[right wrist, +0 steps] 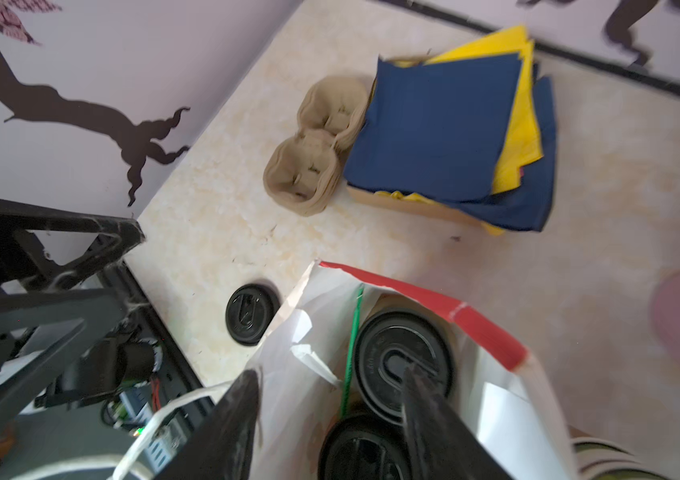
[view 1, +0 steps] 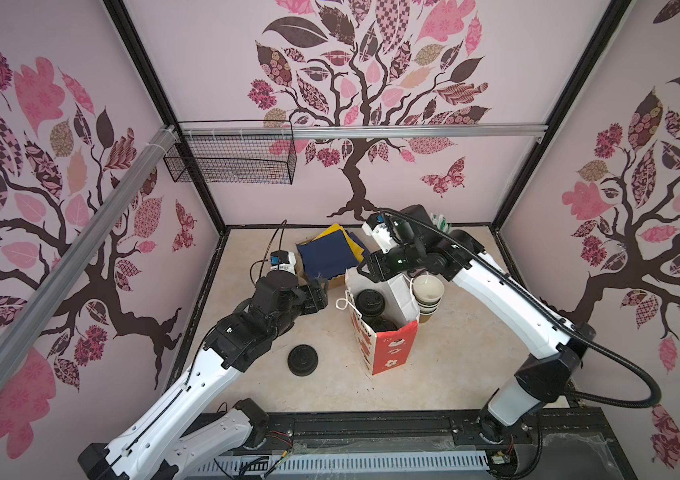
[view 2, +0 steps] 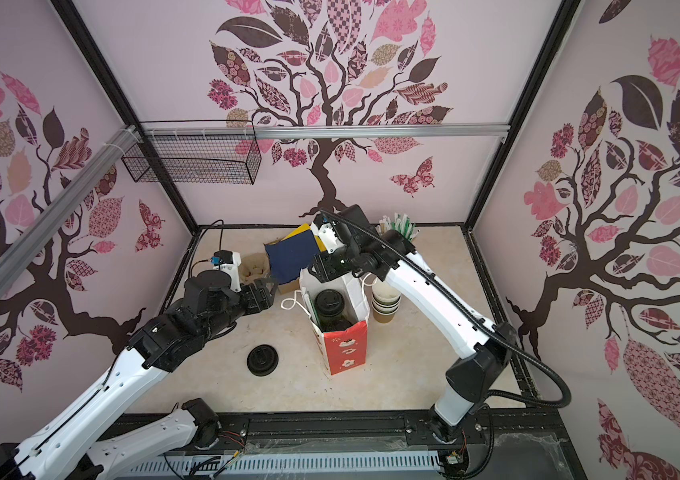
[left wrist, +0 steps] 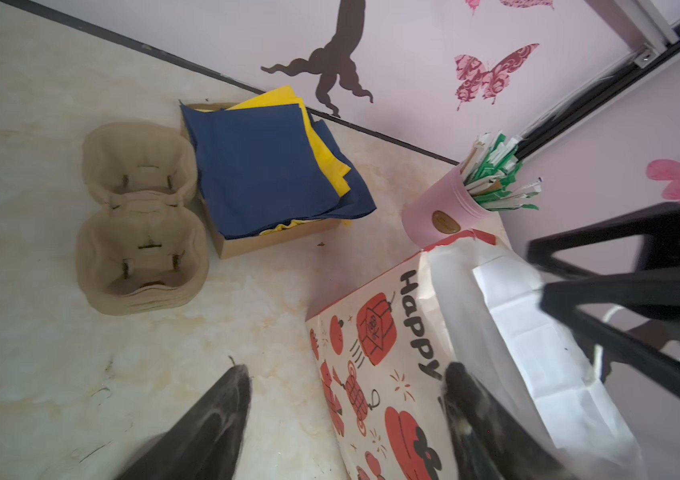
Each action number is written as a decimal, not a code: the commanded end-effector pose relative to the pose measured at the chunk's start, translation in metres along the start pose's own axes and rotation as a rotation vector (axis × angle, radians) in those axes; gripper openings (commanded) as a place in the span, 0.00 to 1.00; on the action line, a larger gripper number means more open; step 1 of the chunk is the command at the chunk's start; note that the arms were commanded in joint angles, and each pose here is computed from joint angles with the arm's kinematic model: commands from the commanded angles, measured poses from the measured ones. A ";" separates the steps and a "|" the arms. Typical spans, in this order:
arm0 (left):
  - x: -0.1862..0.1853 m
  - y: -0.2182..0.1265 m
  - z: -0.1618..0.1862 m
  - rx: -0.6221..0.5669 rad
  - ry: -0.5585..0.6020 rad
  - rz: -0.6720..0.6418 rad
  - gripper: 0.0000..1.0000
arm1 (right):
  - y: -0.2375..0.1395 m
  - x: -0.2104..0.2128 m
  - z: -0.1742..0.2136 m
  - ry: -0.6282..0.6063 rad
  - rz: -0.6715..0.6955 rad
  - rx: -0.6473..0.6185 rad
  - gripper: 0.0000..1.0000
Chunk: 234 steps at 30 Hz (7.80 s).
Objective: Pack the takeout coffee
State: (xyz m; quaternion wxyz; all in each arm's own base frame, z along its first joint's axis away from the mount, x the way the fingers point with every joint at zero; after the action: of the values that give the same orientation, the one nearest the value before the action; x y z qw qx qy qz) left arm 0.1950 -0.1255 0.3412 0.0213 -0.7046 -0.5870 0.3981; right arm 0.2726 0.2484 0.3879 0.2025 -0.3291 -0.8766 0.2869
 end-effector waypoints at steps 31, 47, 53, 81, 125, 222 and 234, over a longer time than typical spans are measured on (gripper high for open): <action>0.116 0.295 -0.118 0.189 -0.114 -0.473 0.44 | -0.099 -0.029 -0.004 0.072 0.539 -0.387 0.67; 0.125 0.347 -0.115 0.174 -0.071 -0.541 0.30 | -0.114 -0.030 0.006 0.095 0.572 -0.358 0.68; 0.126 0.350 -0.108 0.182 -0.046 -0.591 0.26 | -0.119 -0.030 0.009 0.106 0.585 -0.358 0.68; 0.136 0.361 -0.090 0.207 -0.026 -0.645 0.20 | -0.131 -0.029 0.019 0.148 0.586 -0.368 0.67; 0.092 0.279 -0.143 0.080 -0.029 -0.272 0.00 | -0.152 -0.031 0.025 0.190 0.644 -0.422 0.67; 0.035 0.107 -0.128 0.278 0.108 -0.060 0.00 | -0.163 -0.013 0.001 0.029 0.479 -0.418 0.67; 0.002 -0.004 -0.113 0.181 -0.388 0.327 0.00 | -0.085 0.047 -0.046 -0.240 -0.203 -0.373 0.71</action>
State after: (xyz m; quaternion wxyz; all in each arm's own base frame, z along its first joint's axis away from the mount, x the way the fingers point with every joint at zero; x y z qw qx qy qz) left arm 0.2641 -0.0637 0.4150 -0.0232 -0.7105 -0.4995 0.4951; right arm 0.2344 0.2184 0.4839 0.0782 -0.3448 -0.9237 0.1474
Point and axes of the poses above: each gripper's point midway between its finger pads, its own y axis out along the fingers, its own x axis along the line the jaws close on, z = x × y, the point moved 9 cm from there along -y, back along the fingers, and after that the axes turned 8 degrees about -y, right-handed, at the moved point
